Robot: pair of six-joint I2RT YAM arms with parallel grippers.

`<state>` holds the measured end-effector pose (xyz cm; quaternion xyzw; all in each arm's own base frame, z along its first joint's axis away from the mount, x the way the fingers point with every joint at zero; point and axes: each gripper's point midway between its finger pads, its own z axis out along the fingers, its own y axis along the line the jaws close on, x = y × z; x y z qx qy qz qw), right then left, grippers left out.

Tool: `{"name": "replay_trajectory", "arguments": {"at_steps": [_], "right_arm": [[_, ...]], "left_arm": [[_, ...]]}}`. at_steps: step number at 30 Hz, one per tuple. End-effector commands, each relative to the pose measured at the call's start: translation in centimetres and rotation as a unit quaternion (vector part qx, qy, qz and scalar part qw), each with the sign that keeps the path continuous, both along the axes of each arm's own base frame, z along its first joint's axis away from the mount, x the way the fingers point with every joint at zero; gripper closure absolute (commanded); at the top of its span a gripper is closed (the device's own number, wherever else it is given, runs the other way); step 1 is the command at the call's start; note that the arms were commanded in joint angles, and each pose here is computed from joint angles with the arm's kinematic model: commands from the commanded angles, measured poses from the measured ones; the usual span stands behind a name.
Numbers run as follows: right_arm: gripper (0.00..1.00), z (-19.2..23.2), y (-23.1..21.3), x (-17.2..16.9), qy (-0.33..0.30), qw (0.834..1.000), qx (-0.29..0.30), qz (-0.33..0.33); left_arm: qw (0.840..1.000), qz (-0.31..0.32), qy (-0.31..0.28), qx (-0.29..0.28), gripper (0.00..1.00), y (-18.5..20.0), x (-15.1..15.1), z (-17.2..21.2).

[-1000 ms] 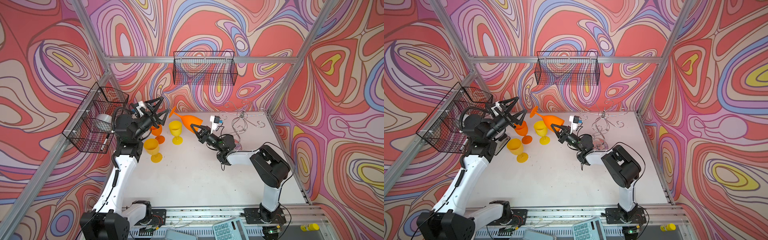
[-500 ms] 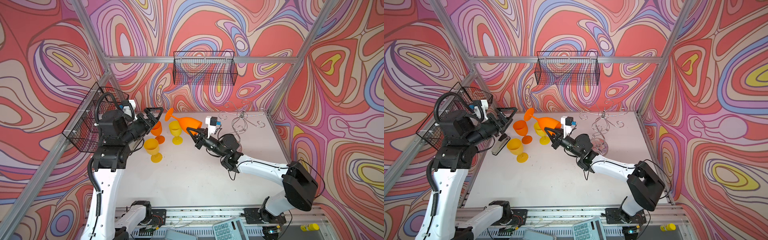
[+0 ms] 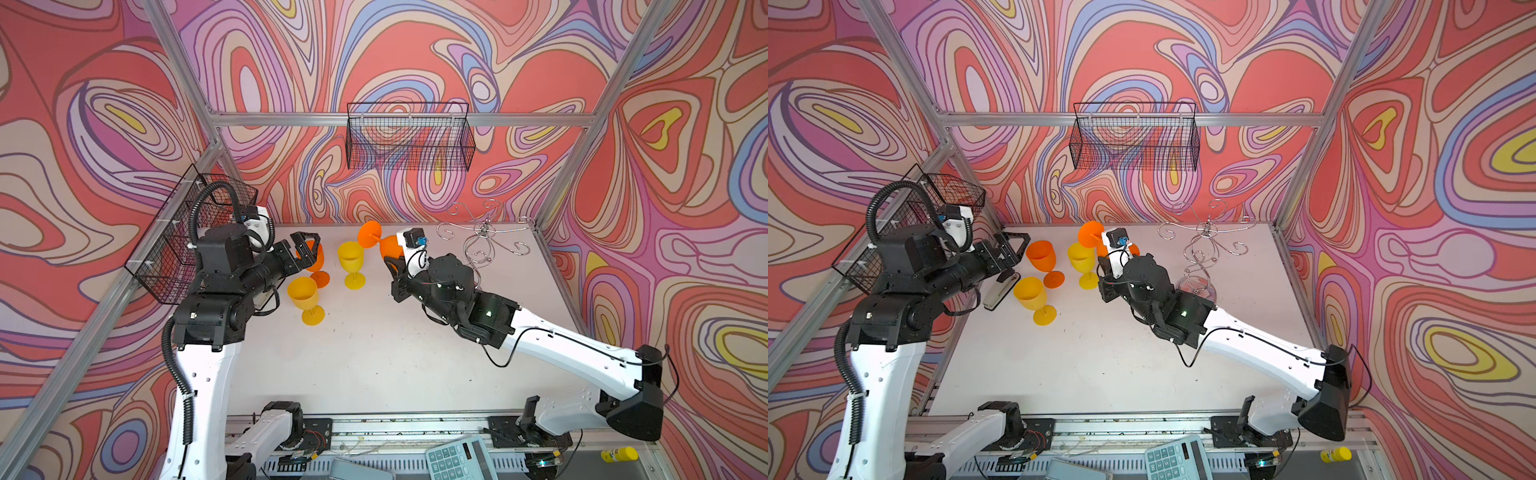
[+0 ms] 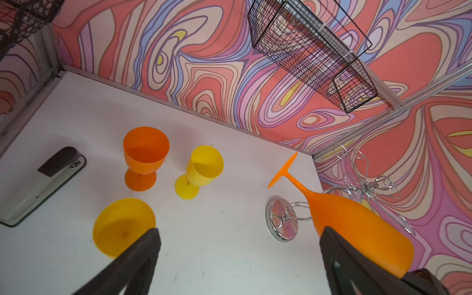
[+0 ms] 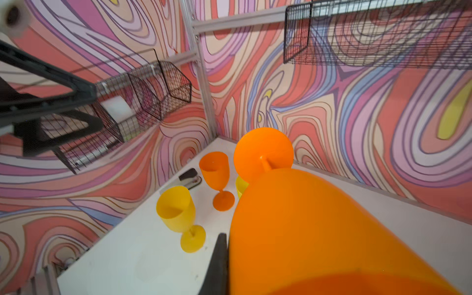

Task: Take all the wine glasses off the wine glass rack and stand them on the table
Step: 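Open the left gripper off the glass foot while the right gripper holds the bowl, then lower the orange glass with the right gripper while the left arm draws back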

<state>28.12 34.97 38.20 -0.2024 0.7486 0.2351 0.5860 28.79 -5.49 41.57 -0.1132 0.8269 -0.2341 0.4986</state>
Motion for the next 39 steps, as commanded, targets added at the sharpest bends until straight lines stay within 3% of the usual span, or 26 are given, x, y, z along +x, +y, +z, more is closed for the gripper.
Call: {"name": "replay_trajectory", "arguments": {"at_steps": [1, 6, 12, 21, 28, 34, 39], "right_arm": [[1.0, -2.2, -3.9, -0.6, 0.024, 0.989, -0.127, -0.067], [1.0, -3.1, -4.8, -2.0, 0.059, 0.975, -0.198, -0.075], [1.0, -6.9, -2.1, -3.3, 0.116, 0.955, -0.271, -0.025], [1.0, -12.5, 3.2, -4.5, 0.178, 0.93, -0.313, 0.073], [1.0, -15.6, 7.3, -4.4, 0.214, 0.913, -0.322, 0.131], [1.0, -17.2, 9.2, -3.0, 0.228, 0.894, -0.357, 0.146], [1.0, -18.6, 9.8, -1.3, 0.241, 0.882, -0.376, 0.152]], "left_arm": [[0.996, 0.008, 0.013, 0.082, 0.0, 0.7, -0.1, -1.5], [0.988, -0.013, 0.011, 0.153, 0.0, -0.9, 0.6, -2.7], [0.977, -0.044, 0.018, 0.206, 0.0, -2.4, 1.3, -4.6], [0.946, 0.049, 0.048, 0.316, 0.0, 1.9, 3.3, -6.3], [0.975, 0.099, 0.047, 0.193, 0.0, 5.3, 5.1, -6.1], [0.97, 0.177, 0.031, 0.163, 0.0, 8.9, 5.6, -4.8], [0.969, 0.229, 0.025, 0.094, 0.0, 12.5, 5.2, -4.9]]}}
